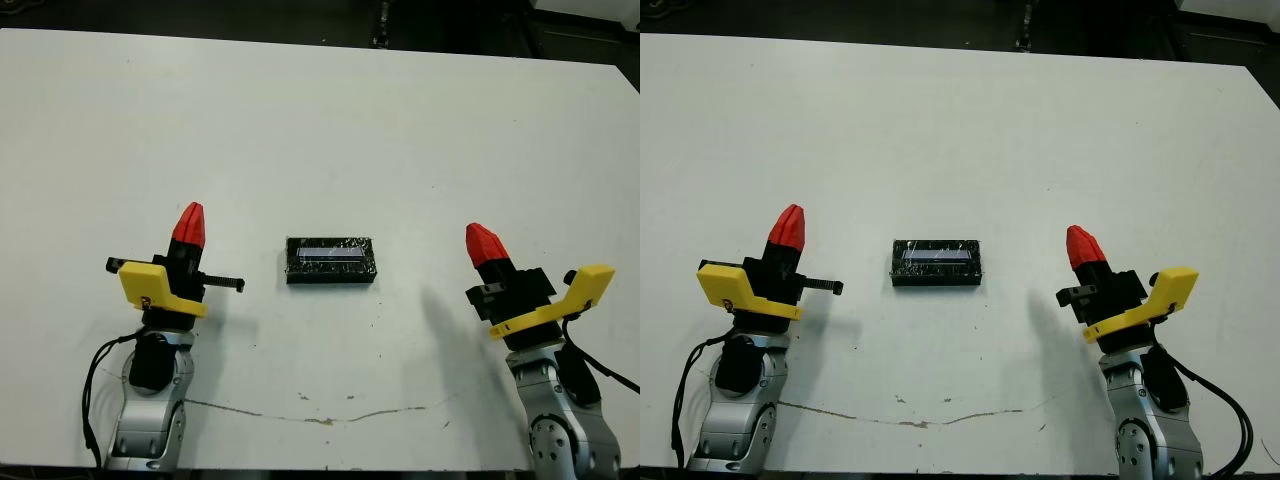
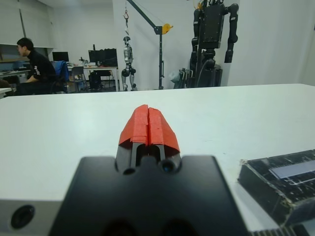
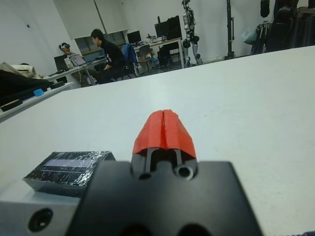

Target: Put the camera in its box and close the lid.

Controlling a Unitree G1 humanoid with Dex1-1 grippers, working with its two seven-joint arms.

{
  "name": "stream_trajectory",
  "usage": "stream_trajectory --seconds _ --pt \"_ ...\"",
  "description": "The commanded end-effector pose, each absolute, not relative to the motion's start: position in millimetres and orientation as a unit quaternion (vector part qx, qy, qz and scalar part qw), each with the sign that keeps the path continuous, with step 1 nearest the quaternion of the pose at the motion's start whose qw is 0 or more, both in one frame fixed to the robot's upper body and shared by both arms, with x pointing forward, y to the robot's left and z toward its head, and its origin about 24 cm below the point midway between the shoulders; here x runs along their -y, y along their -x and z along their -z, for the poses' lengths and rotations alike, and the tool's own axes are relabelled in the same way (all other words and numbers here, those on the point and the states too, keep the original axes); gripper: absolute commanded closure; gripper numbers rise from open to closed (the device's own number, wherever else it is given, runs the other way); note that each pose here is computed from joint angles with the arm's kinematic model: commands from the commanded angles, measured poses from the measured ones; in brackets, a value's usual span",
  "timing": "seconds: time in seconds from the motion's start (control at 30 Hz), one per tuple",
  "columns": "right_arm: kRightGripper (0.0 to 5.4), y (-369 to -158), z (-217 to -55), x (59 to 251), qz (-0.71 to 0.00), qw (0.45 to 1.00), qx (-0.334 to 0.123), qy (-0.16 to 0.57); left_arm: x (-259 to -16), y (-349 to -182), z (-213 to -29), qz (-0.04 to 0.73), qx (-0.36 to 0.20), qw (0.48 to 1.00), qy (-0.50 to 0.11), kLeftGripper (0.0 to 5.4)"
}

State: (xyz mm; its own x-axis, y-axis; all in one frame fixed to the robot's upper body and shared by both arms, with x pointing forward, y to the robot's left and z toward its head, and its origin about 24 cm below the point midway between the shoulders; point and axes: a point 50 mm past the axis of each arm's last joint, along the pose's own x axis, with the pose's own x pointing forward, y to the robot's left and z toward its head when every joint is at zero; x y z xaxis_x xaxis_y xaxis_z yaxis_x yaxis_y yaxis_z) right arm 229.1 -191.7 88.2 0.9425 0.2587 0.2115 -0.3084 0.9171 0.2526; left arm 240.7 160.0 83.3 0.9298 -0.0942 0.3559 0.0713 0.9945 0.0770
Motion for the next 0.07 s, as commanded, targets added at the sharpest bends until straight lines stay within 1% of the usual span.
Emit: stream_trajectory --seconds 0.03,0.07 --pt "5.40 -227.9 -84.5 194.0 -0.144 0.976 0.077 -0.143 -157.6 -239.2 -76.1 0.043 0.162 0.985 -0.026 5.39" --pt "5.40 -227.8 -84.3 193.7 -0.144 0.976 0.076 -0.142 -157.4 -239.3 -76.0 0.044 0.161 0.986 -0.026 5.39"
